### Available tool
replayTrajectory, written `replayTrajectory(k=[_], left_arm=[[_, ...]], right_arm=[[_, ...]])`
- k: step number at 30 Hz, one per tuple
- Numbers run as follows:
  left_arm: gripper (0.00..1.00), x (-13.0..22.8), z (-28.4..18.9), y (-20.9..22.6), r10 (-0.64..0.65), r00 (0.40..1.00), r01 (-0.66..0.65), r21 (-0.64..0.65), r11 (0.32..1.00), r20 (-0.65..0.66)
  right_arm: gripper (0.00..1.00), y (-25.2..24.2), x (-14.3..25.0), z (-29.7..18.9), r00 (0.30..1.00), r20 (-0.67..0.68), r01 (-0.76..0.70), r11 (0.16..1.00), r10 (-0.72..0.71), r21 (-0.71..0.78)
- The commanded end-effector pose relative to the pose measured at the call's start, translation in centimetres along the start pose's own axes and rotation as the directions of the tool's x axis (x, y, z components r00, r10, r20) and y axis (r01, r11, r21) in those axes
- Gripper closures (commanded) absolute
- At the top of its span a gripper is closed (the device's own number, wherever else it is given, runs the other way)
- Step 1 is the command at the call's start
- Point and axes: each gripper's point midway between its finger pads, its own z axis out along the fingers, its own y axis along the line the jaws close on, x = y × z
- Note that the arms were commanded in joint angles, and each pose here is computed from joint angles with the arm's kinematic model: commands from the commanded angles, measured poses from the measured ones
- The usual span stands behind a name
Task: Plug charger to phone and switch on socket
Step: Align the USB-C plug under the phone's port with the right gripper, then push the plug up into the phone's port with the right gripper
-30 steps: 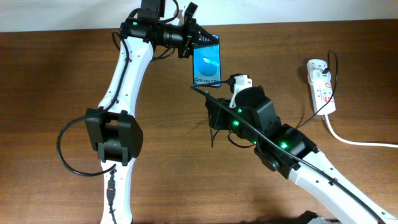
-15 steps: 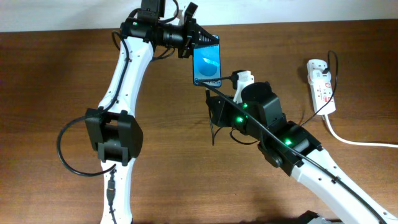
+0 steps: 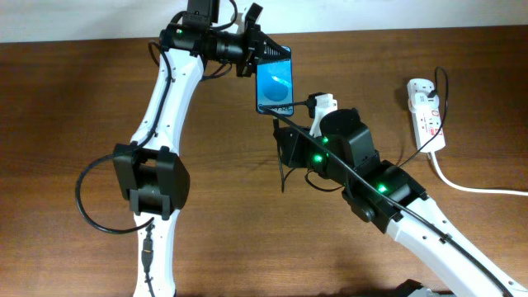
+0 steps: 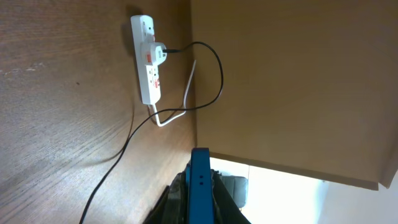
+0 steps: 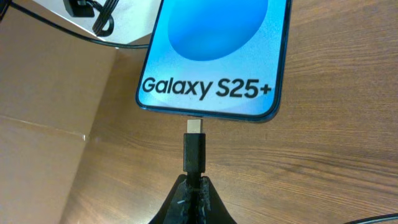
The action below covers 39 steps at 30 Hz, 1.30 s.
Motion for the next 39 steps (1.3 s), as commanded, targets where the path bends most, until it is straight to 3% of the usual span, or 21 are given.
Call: replayTrajectory(k=[1, 39], left_arm=[[1.00, 1.17, -0.82, -3.41, 0.081, 0.997, -0.081, 0.050, 0.995, -0.014], [1.00, 1.16, -0.82, -3.39, 0.083, 0.996, -0.082, 0.049, 0.995, -0.014]], right_arm=[[0.96, 0.79, -1.38, -0.42, 0.999, 0.042, 0.004, 1.000, -0.004, -0.015], [0.96, 1.08, -0.60, -0.41, 1.000, 0.002, -0.006, 0.999, 0.006, -0.036]])
